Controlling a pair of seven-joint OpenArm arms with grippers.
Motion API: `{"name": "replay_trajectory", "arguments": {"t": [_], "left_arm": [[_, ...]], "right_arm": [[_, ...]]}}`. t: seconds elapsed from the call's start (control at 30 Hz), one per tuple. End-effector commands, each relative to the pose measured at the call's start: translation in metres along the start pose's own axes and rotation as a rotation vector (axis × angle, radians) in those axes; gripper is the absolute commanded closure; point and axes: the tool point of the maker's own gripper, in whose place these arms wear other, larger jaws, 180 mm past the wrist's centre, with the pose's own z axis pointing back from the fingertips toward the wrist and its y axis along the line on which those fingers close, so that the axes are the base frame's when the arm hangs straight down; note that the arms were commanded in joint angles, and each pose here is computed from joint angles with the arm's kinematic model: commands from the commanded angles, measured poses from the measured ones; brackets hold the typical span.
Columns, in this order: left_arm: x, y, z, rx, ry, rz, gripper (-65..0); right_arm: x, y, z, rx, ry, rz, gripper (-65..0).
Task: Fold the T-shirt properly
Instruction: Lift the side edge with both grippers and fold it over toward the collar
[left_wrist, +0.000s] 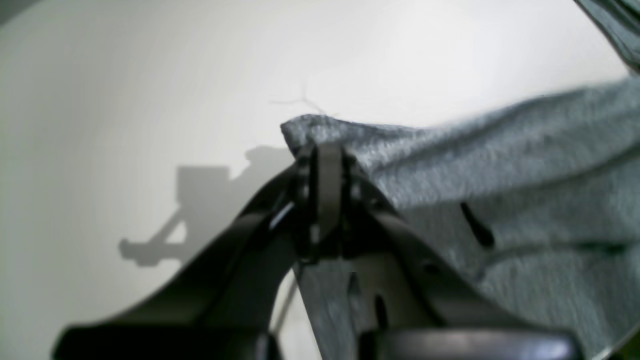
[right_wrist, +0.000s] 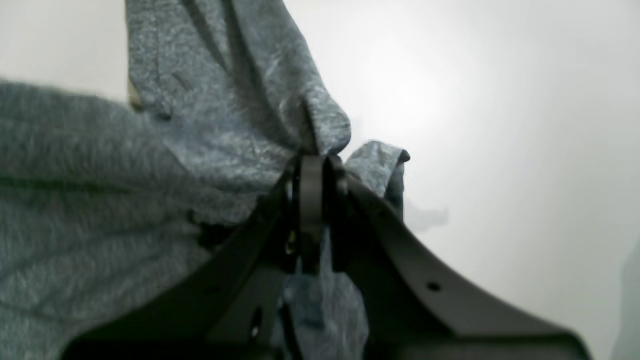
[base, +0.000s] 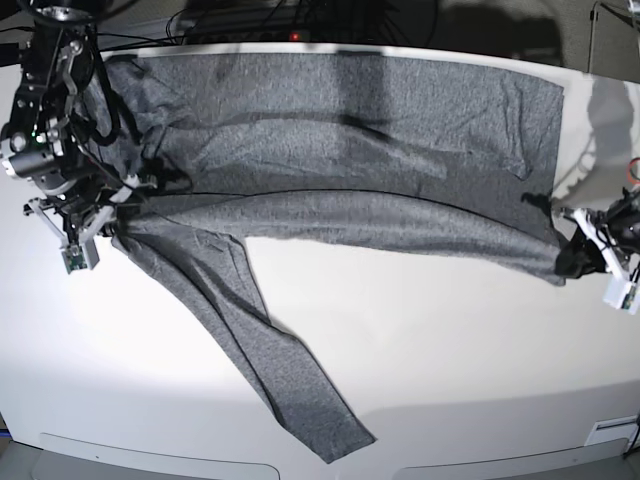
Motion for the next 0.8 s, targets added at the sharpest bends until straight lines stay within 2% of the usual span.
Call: {"name": "replay_trajectory", "arguments": {"t": [0.0, 0.3, 0.77], "left_arm": [[0.013, 0.002, 0.008, 0.008, -0.037, -0.027, 0.0], [-0.027, -0.007, 0.026, 0.013, 0.038, -0.009, 0.0], [-0.089, -0.023, 0.038, -0.015, 0.192, 0.04, 0.0]], "right_arm": [[0.014, -0.006, 0.009, -0.019, -0.048, 0.018, 0.0], [0.002, -0.005, 0.037, -0.052, -0.037, 0.055, 0.0], [-0.042, -0.001, 0.049, -0.042, 0.073, 0.062, 0.0]]}}
